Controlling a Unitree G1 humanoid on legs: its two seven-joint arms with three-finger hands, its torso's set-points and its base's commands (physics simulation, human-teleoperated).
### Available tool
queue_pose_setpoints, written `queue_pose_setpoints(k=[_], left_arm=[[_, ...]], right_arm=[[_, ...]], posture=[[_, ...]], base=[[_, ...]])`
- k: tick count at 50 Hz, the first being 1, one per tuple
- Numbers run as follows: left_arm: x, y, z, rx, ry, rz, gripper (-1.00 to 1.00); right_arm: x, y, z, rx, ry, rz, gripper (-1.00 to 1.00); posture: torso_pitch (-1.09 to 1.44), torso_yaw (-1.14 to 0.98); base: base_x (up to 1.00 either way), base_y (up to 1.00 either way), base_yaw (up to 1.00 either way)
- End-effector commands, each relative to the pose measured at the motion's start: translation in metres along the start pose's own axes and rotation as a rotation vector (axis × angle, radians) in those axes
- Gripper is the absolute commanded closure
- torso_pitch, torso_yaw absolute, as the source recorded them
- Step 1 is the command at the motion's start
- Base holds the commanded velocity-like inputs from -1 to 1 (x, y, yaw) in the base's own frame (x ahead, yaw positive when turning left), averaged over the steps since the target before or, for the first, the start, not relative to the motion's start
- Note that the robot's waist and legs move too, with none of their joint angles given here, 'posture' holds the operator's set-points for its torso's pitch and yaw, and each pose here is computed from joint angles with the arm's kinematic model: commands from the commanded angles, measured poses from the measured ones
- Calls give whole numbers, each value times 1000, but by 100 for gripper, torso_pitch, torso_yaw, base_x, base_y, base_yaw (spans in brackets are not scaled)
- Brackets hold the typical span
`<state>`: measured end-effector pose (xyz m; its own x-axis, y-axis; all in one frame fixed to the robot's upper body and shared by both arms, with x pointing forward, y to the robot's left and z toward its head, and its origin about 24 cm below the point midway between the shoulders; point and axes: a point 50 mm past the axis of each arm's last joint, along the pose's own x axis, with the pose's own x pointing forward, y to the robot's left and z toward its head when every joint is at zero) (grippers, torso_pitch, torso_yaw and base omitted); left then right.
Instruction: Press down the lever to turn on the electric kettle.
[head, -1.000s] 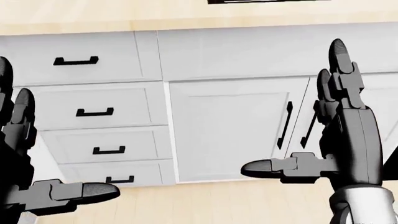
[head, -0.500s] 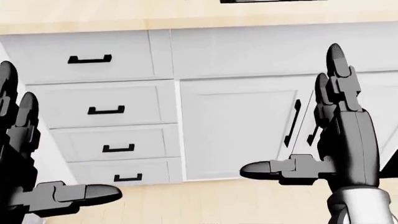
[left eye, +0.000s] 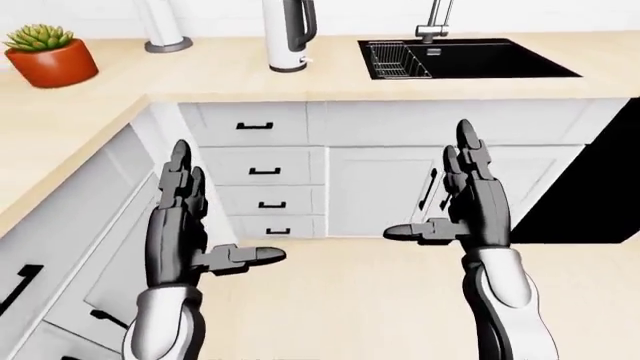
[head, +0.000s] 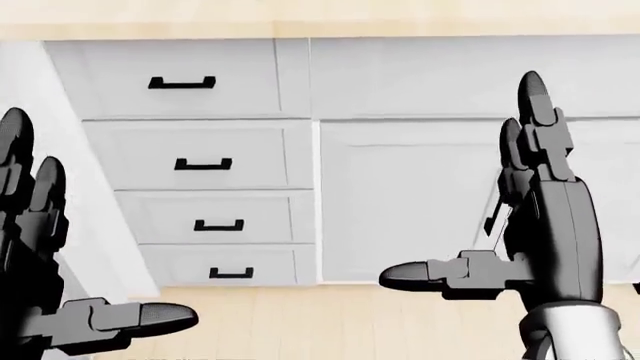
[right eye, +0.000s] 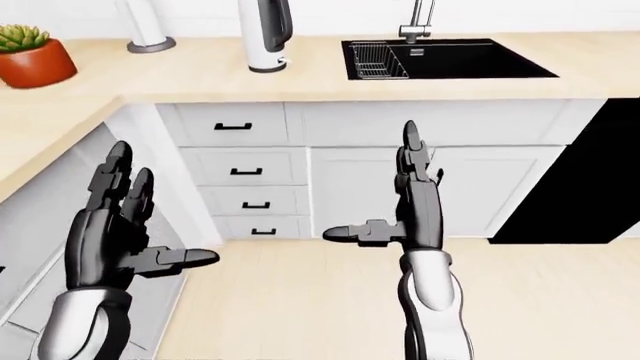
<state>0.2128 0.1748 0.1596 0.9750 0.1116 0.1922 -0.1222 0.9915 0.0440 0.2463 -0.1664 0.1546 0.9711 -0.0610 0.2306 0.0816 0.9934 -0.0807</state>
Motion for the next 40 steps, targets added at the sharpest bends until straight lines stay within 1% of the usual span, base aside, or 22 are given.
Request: queue_pose_setpoints(k=[1, 40], left_arm=[[-1, -4, 18, -8, -106, -19, -100], [1, -4, 16, -9, -106, -22, -100]], right_arm=[[1, -5, 19, -12, -104, -25, -100], [1, -3, 18, -12, -103, -18, -100]], posture=[[0, 0], [0, 0]], base=[[0, 0, 12], [0, 0, 12]])
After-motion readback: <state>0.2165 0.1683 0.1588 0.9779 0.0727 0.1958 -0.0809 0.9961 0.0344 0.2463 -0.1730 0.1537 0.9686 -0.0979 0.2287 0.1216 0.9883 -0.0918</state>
